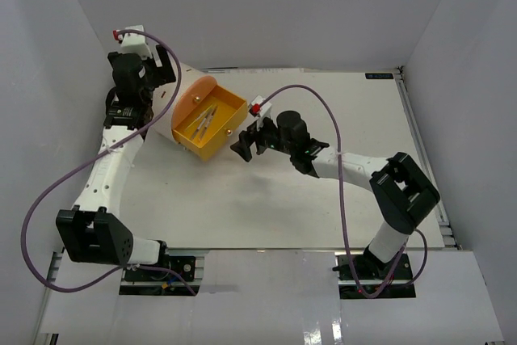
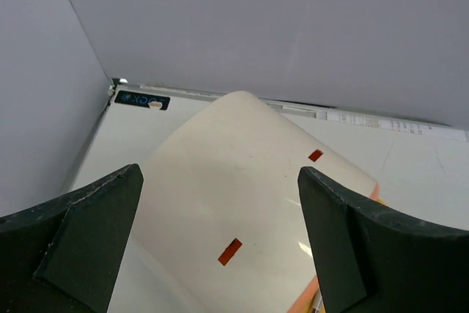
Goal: Sort the stationery into containers
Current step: Close the drawer in the storage box.
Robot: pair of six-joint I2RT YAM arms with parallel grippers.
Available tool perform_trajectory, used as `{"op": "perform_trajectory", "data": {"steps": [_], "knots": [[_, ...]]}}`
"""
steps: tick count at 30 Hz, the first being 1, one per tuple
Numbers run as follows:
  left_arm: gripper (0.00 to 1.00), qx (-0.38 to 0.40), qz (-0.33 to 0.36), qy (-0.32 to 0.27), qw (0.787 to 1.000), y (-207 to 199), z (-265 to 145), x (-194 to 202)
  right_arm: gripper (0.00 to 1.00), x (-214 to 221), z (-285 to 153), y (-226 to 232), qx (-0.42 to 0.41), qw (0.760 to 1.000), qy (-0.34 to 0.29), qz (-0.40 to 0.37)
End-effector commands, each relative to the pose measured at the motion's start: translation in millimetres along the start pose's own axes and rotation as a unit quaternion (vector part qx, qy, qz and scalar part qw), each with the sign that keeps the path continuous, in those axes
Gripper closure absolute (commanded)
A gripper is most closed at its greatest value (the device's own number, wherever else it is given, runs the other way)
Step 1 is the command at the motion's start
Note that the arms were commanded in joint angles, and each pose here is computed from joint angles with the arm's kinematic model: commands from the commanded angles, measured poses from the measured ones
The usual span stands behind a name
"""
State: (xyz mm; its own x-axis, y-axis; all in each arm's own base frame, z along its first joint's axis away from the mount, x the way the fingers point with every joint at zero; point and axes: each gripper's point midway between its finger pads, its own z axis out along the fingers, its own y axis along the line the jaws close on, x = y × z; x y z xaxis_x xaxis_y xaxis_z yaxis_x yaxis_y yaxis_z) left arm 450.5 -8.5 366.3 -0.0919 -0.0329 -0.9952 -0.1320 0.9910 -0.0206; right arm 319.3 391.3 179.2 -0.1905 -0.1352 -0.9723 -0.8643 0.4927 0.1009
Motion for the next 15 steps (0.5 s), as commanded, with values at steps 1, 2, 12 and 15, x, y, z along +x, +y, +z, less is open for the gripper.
{"op": "perform_trajectory", "data": {"steps": [1, 2, 12, 15], "knots": [[0.02, 0.041, -0.049, 0.026, 0.998, -10, 13, 25, 0.07, -32, 19, 3, -0.008, 0.999, -0.042, -0.023], [0.02, 0.038, -0.05, 0.033, 0.997, -8, 17, 31, 0.07, -38, 23, 2, -0.008, 0.999, -0.047, -0.024], [0.02, 0.043, -0.055, 0.076, 0.995, -8, 27, 75, 0.06, -17, 62, 4, -0.018, 0.999, -0.022, -0.019], [0.02, 0.062, -0.065, 0.095, 0.991, -15, 22, 87, 0.06, -22, 72, 8, -0.023, 0.999, -0.028, -0.023]]}}
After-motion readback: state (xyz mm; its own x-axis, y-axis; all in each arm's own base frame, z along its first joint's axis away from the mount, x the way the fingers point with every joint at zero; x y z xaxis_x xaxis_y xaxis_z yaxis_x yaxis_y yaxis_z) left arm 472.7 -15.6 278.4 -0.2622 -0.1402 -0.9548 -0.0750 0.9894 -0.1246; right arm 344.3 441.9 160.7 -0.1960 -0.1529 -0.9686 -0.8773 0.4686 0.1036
